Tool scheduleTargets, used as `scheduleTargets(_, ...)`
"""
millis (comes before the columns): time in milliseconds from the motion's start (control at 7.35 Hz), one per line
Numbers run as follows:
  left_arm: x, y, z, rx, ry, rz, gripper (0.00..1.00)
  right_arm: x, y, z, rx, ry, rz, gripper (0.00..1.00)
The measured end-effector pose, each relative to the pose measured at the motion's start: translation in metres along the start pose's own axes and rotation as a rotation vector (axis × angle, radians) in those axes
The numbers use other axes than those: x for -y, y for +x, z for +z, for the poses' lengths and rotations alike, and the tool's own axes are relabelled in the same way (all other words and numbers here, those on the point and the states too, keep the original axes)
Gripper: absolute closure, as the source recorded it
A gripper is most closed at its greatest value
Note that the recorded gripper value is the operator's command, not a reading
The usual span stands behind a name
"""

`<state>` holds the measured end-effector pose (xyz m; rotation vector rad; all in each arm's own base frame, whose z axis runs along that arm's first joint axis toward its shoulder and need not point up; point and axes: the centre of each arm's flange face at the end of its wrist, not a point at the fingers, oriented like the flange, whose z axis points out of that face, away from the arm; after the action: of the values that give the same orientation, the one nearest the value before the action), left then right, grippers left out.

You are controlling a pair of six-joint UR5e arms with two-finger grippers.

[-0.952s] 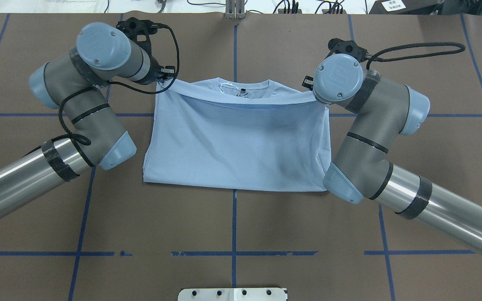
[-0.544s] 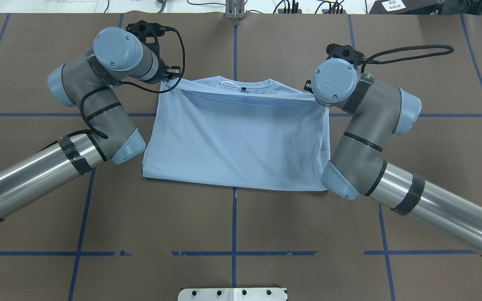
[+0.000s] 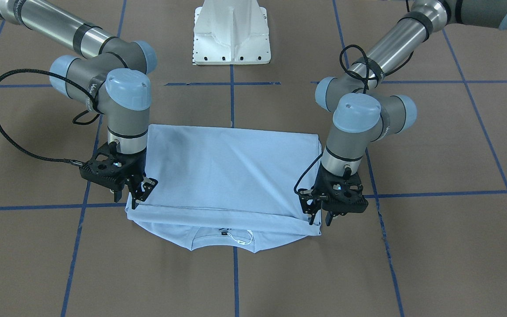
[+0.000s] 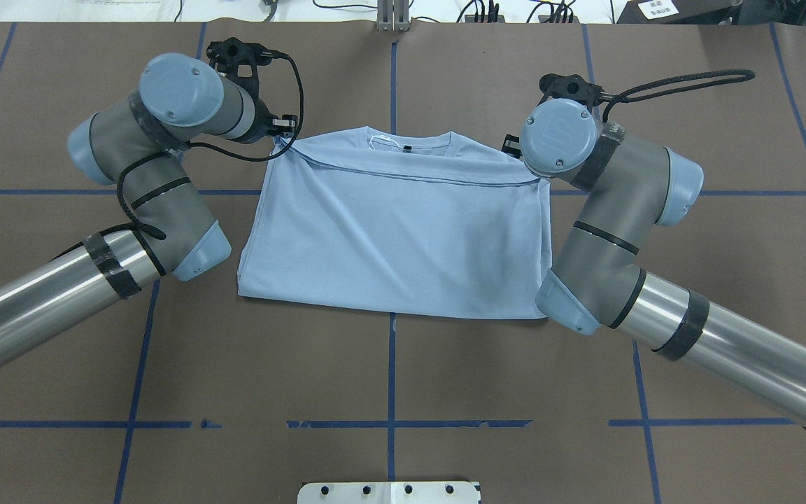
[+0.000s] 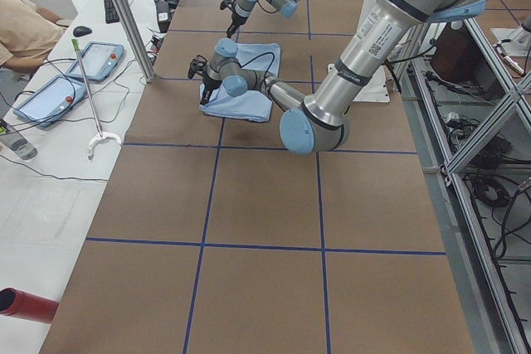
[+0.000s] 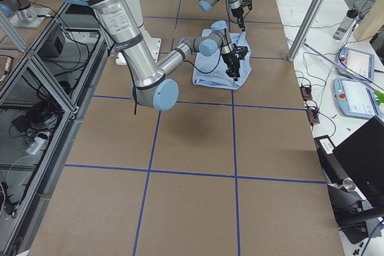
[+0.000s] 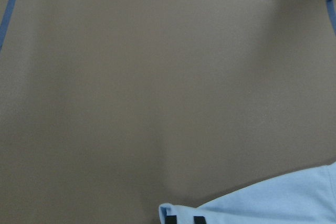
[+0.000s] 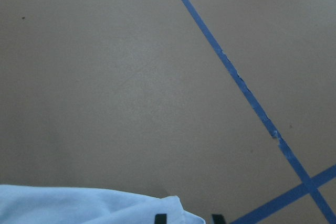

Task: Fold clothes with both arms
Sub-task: 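Release the hem and move the left gripper to the folded shirt's side edge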

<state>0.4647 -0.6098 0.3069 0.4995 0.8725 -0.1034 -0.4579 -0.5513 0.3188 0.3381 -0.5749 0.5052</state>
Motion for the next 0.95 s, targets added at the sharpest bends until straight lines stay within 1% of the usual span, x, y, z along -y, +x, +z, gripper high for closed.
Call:
scheduleTargets(136,-0.013,-0.008,-0.020,-0.040,0.005,0.015,0.00,0.005,0.000,-0.005,0.025,0.006,-0.044,0.00)
scheduleTargets(272,-0.037,-0.015,-0.039,-0.079,-0.006,0.027,0.00,0.007,0.000,-0.008,0.050,0.012,-0.062,0.00)
scheduleTargets(408,-0.074,-0.021,-0.055,-0.106,-0.021,0.028,0.00,0.007,0.000,-0.009,0.064,0.015,-0.067,0.00)
scheduleTargets(544,-0.113,-0.025,-0.065,-0.117,-0.037,0.001,0.11,0.008,0.000,-0.010,0.075,0.018,-0.067,0.00)
scheduleTargets(680,-0.146,-0.022,-0.067,-0.122,-0.055,-0.035,0.22,0.008,0.000,-0.010,0.084,0.021,-0.065,0.00)
scheduleTargets(816,-0.171,-0.020,-0.065,-0.116,-0.070,-0.061,0.25,0.008,-0.001,-0.011,0.089,0.023,-0.064,0.00)
scheduleTargets(952,-0.187,-0.024,-0.061,-0.105,-0.085,-0.068,0.26,0.008,-0.001,-0.011,0.090,0.023,-0.064,0.00)
